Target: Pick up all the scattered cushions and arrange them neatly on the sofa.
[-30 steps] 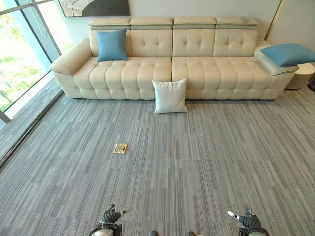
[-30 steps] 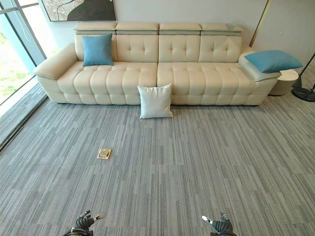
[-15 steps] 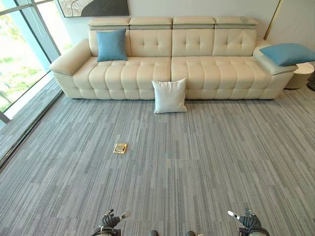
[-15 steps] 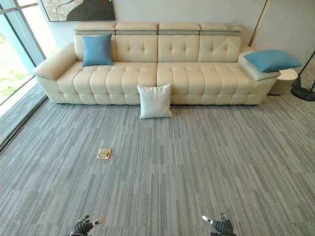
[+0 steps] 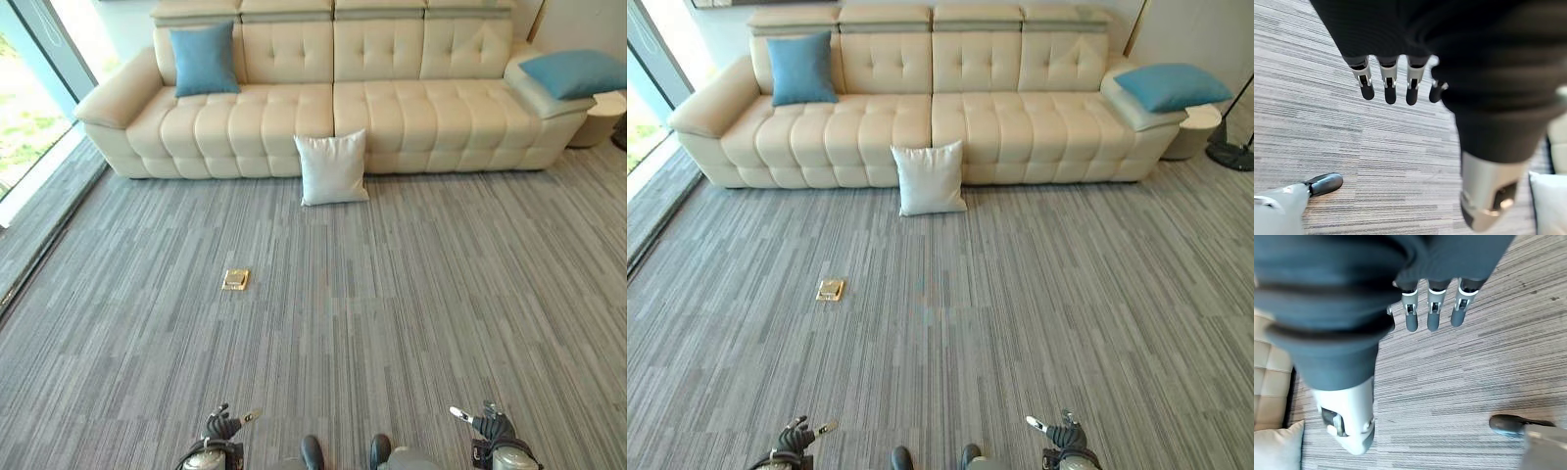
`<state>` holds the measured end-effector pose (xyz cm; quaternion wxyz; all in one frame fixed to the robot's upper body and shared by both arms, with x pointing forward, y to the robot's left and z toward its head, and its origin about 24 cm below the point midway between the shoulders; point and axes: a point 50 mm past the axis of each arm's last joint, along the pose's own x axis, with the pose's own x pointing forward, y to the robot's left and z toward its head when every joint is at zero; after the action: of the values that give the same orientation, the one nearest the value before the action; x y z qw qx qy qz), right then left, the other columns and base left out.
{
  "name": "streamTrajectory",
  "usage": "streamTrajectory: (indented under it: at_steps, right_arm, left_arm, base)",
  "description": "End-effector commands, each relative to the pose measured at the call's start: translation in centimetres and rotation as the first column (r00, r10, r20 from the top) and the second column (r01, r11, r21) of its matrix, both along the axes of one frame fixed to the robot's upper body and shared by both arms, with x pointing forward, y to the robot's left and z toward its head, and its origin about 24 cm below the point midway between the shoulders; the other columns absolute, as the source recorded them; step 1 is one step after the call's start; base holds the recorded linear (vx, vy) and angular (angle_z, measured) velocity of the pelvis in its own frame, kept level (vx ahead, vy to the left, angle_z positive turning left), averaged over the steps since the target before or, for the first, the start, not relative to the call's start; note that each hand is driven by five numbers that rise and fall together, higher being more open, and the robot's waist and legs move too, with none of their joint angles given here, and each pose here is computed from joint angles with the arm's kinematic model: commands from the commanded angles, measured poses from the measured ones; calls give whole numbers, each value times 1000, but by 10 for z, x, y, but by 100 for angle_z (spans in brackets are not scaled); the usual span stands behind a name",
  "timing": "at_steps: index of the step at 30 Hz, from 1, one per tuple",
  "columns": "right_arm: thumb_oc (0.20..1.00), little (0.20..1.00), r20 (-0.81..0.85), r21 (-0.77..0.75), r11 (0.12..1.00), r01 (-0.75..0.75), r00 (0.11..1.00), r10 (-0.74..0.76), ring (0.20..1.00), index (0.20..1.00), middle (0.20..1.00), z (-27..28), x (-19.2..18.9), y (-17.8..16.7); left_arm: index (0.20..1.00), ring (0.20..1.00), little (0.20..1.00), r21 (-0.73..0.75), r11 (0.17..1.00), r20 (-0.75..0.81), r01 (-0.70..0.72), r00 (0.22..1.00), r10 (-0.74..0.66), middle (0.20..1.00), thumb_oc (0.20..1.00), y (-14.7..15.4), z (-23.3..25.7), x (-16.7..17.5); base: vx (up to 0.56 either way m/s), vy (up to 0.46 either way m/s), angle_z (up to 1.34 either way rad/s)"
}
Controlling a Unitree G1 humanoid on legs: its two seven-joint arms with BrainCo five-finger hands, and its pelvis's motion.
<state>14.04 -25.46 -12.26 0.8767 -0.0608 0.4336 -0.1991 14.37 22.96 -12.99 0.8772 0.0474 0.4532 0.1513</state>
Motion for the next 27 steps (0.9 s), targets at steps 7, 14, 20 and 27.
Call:
streamTrajectory:
  at_steps: [7,14,20,27]
  right_arm:
    - [1000,1000,51,-38,998,45,998,-43,1000,1000,1000,9,12,-15]
    - [1000,1000,-2,-53,997,60,998,-60,1000,1000,1000,3,-6,-23]
    - [1000,1000,6,-65,995,78,997,-78,1000,1000,1000,7,-10,-36]
    - [1000,1000,-51,-57,995,84,995,-87,1000,1000,1000,1,-20,-38]
  left_arm:
    - [1000,1000,1000,27,1000,85,5,996,-7,1000,1000,5,12,23]
    - [1000,1000,1000,9,1000,77,24,997,-24,1000,1000,-5,9,23]
    - [1000,1000,1000,-29,998,64,48,997,-46,1000,1000,-16,5,21]
    - [1000,1000,1000,-27,998,40,49,998,-48,1000,1000,-13,2,16]
  base:
    - [168,-16,-3]
    - [406,-120,19]
    - [440,-222,31]
    - [289,-238,-10]
